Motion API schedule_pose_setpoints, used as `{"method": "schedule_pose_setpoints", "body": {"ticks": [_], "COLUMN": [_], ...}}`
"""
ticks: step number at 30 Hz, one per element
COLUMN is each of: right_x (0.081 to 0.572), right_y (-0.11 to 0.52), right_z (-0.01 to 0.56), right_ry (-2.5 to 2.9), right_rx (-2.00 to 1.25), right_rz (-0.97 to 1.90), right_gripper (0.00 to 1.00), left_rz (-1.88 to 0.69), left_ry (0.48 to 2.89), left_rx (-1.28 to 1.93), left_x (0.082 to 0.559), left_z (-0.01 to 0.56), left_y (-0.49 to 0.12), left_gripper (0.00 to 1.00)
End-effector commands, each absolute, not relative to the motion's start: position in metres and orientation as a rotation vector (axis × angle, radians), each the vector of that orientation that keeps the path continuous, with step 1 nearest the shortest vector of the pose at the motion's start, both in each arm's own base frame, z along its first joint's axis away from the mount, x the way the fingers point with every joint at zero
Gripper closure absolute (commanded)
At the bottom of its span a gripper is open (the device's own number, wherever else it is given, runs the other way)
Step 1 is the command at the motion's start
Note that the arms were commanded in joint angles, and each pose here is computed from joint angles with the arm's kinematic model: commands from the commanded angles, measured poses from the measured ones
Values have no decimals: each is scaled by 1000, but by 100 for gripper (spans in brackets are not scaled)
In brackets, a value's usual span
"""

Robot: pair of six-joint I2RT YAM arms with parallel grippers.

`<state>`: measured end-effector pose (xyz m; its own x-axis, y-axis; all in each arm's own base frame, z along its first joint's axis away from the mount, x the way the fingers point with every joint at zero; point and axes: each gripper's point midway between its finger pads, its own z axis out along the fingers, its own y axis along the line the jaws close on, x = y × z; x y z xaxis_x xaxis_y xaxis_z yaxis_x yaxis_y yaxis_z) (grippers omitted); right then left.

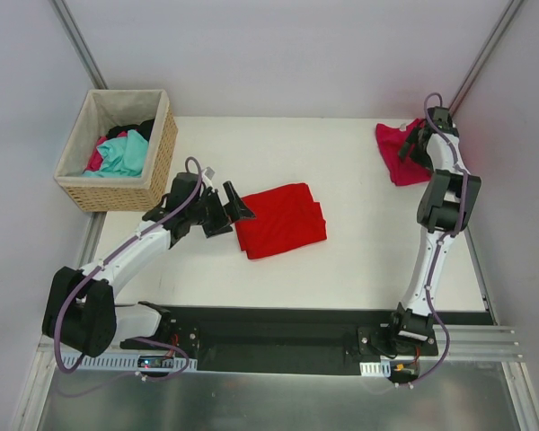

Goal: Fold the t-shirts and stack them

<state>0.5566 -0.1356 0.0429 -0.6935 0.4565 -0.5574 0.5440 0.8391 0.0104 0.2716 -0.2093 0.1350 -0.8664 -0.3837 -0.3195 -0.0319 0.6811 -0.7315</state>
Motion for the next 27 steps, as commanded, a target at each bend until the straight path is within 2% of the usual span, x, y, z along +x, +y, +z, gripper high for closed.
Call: {"method": "schedule_pose_setpoints", "body": {"ticks": [1,6,7,14,20,27], "right_x": [559,555,548,521,505,515], "right_y": [-122,-102,-98,-47,-37,-38], "right_z": [56,59,55,47,44,117], "right_ry": [2470,2532,2578,2733,2770,2591], "right_rx": [713,667,637,503,469,473], "right_rz": [-182,-163,-181,-230,-264,-213], "right_gripper": [0,0,3,3,3,3], "left_rz": [-1061,-1064,-1065,-1076,-1092,-1111], "left_ry": [2445,2454,2456,2448,2419,2409], "left_rx": [-319,-345,-350,-361,-348,-337], "left_x": [273,272,271,265,258,254], "left_z": [132,128,126,126,133,136], "left_y": [-207,-206,-206,-204,-202,-202], "left_gripper": [1,1,1,1,1,1]}}
